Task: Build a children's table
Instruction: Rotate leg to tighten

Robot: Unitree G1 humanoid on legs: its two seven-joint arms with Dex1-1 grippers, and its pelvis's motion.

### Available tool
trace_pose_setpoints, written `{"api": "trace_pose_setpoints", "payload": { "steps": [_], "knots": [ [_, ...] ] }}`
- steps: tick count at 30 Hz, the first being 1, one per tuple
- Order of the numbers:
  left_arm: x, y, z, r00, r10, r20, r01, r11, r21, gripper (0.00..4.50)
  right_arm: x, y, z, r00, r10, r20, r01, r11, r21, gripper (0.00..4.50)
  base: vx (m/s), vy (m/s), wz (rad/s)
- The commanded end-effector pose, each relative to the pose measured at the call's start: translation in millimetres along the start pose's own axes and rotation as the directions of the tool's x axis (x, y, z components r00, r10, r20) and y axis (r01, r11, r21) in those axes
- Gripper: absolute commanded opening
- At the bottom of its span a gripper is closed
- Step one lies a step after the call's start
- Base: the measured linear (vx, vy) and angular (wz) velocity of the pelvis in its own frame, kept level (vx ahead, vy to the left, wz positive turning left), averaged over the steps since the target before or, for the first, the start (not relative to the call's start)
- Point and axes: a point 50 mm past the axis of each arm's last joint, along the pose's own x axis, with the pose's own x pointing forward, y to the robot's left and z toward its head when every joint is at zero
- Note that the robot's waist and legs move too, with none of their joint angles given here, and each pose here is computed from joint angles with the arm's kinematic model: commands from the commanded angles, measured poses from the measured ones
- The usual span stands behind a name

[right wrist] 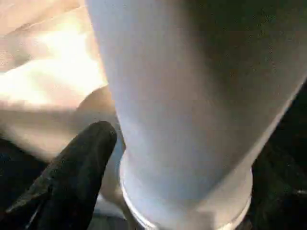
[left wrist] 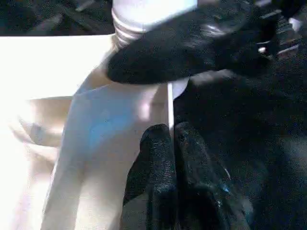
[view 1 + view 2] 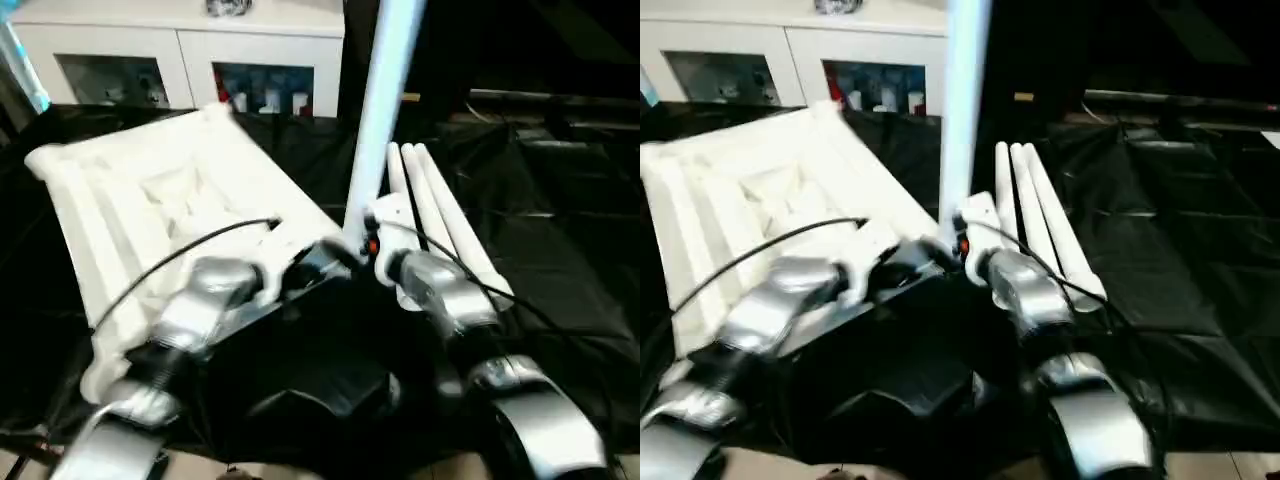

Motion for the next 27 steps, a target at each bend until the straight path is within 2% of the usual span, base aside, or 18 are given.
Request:
{"api": "trace_pose_setpoints", "payload": {
  "steps": [1, 5, 12, 13, 16, 24, 27],
  "knots": [
    [5.8, -19.3, 19.5, 0.981, -0.171, 0.087, 0.164, 0.983, 0.082, 0.00, -0.9, 11.2, -3.3, 0.989, 0.140, -0.036, -0.142, 0.989, -0.047, 3.87, 0.000, 0.000, 0.00],
    [-7.1, -19.8, 8.7, 0.969, -0.243, 0.048, 0.237, 0.966, 0.103, 0.00, -24.0, 3.4, -6.6, 0.963, 0.257, -0.077, -0.264, 0.958, -0.113, 3.87, 0.000, 0.000, 0.00],
    [-20.3, -20.6, -3.6, 0.955, -0.297, -0.006, 0.296, 0.951, 0.093, 0.00, -43.7, -0.2, -5.6, 0.936, 0.340, -0.088, -0.349, 0.927, -0.139, 3.87, 0.000, 0.000, 0.00],
    [-21.4, -20.5, -5.5, 0.954, -0.298, -0.019, 0.299, 0.950, 0.091, 0.00, -44.2, -0.8, -5.5, 0.938, 0.336, -0.089, -0.346, 0.927, -0.143, 3.87, 0.000, 0.000, 0.00],
    [-23.1, -20.7, -8.2, 0.953, -0.302, -0.030, 0.304, 0.948, 0.092, 0.00, -44.8, -0.4, -5.3, 0.939, 0.334, -0.081, -0.342, 0.930, -0.136, 3.50, 0.000, 0.000, 0.00],
    [-19.6, -22.6, -4.9, 0.956, -0.293, 0.007, 0.292, 0.954, 0.069, 0.00, -39.0, 8.3, -8.1, 0.938, 0.342, -0.056, -0.346, 0.933, -0.094, 2.95, 0.000, 0.000, 0.00],
    [-10.6, -20.8, 1.7, 0.971, -0.234, 0.040, 0.233, 0.972, 0.040, 0.00, -27.5, 8.5, -13.5, 0.971, 0.232, -0.051, -0.235, 0.970, -0.057, 2.81, 0.000, 0.000, 0.00]
  ]
}}
